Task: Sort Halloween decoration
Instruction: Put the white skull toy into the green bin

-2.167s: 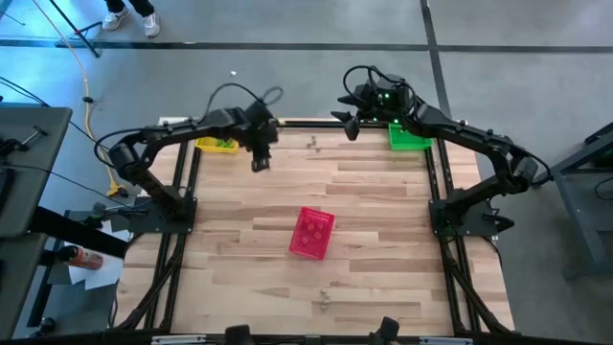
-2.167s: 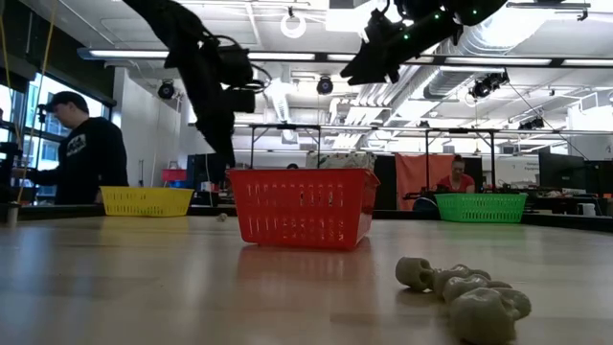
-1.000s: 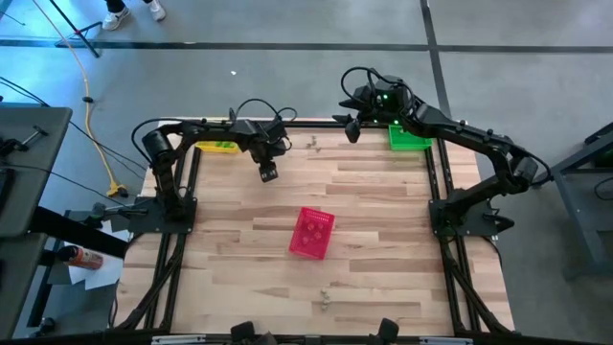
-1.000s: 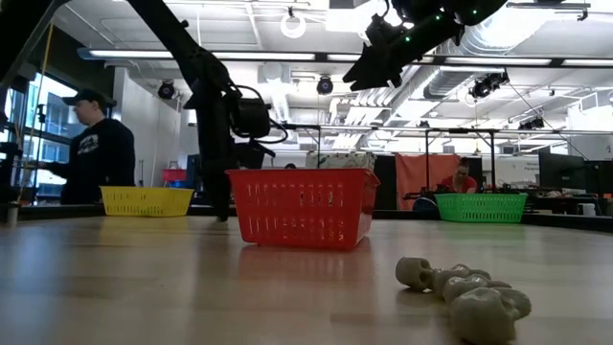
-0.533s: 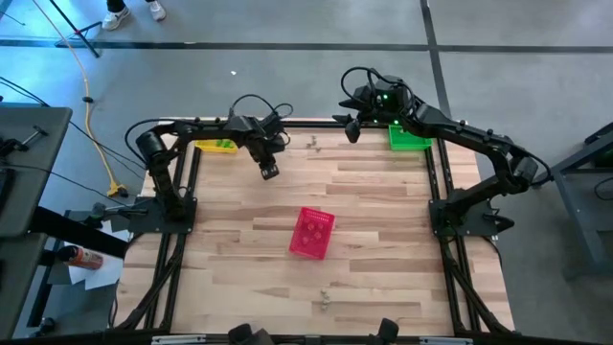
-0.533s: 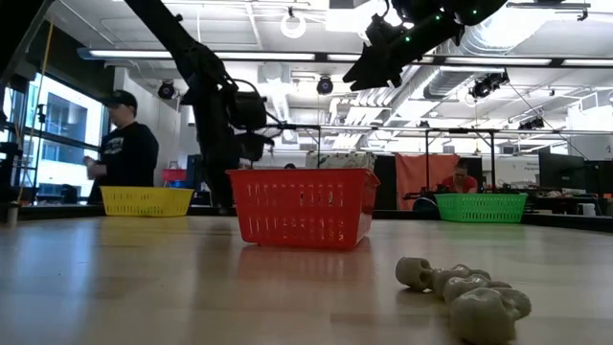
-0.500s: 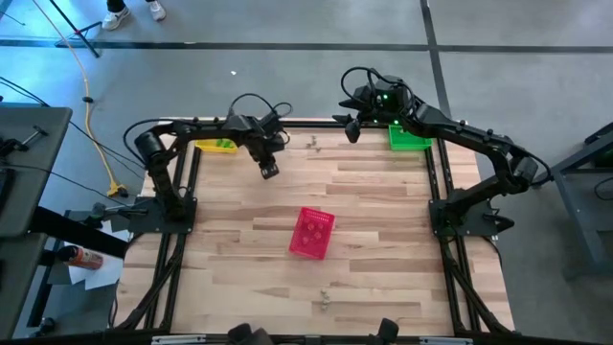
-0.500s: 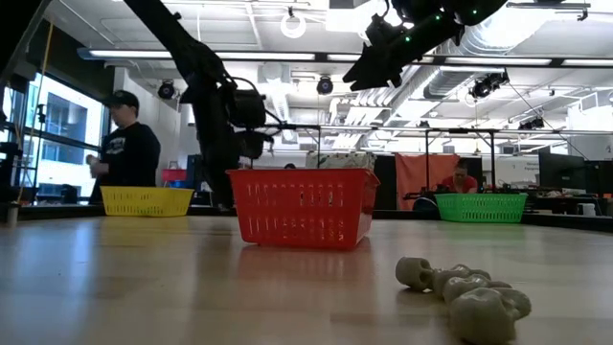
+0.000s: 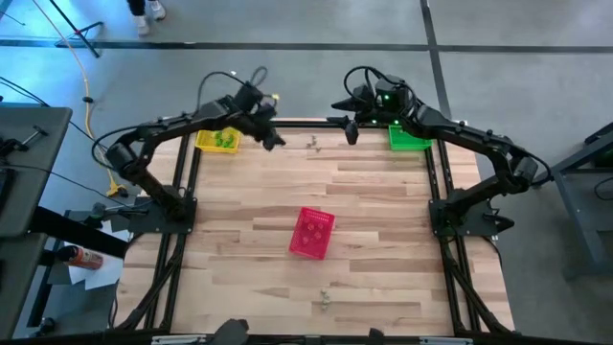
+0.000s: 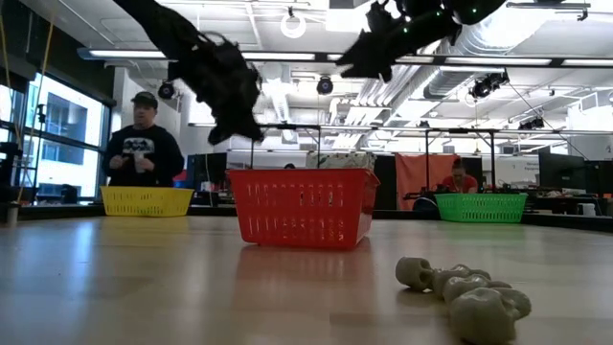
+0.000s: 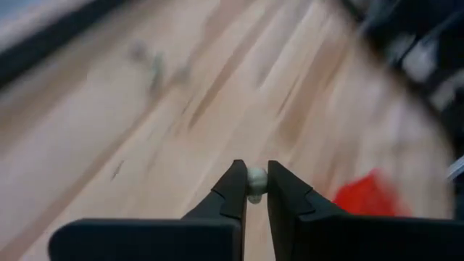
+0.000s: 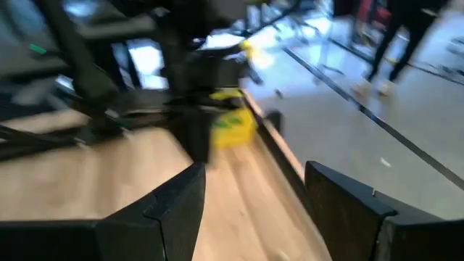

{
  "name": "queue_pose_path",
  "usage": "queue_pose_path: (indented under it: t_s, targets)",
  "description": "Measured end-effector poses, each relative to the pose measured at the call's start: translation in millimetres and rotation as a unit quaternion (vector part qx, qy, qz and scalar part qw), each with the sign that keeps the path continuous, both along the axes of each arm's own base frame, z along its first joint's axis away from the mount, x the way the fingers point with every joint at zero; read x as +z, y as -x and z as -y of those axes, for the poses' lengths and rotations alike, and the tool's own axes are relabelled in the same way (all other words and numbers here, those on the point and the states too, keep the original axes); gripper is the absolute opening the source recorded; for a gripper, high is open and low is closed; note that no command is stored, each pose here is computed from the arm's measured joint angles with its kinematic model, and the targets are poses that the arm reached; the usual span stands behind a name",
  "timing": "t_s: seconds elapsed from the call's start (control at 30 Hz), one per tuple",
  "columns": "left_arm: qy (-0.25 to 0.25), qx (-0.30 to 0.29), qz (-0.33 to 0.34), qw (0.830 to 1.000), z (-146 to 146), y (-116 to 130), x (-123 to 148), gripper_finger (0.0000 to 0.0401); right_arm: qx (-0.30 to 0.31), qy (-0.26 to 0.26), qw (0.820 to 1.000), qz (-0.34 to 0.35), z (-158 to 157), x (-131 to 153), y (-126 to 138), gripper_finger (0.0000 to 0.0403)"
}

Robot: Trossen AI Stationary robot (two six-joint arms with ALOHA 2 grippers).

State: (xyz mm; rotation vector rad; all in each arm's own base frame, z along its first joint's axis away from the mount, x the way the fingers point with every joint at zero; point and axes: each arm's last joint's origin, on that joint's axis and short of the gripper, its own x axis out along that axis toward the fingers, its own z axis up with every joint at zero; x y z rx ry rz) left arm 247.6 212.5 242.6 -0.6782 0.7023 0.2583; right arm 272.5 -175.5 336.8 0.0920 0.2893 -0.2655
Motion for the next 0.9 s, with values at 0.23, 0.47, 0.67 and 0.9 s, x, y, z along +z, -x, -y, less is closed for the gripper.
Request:
queue_pose_path:
  t_s: [0.23, 0.47, 0.67, 0.9]
  targets:
    - [0.038, 0.032, 0.192, 0.980, -2, -5, 51, 0.0016, 0.085, 0.060, 0.993, 0.055, -25, 12, -17, 0.0232]
    - [0.105, -0.014, 0.307, 0.946, 3, -14, 80, 0.0016, 0.121, 0.165, 0.977, 0.053, -52, 16, -31, 0.0232]
    - [0.137, -0.047, 0.336, 0.931, 17, -25, 90, 0.0016, 0.089, 0.233, 0.968, 0.033, -57, 17, -34, 0.0232]
    - [0.141, -0.056, 0.343, 0.927, 29, -34, 93, 0.0016, 0.092, 0.241, 0.965, 0.053, -58, 20, -36, 0.0232]
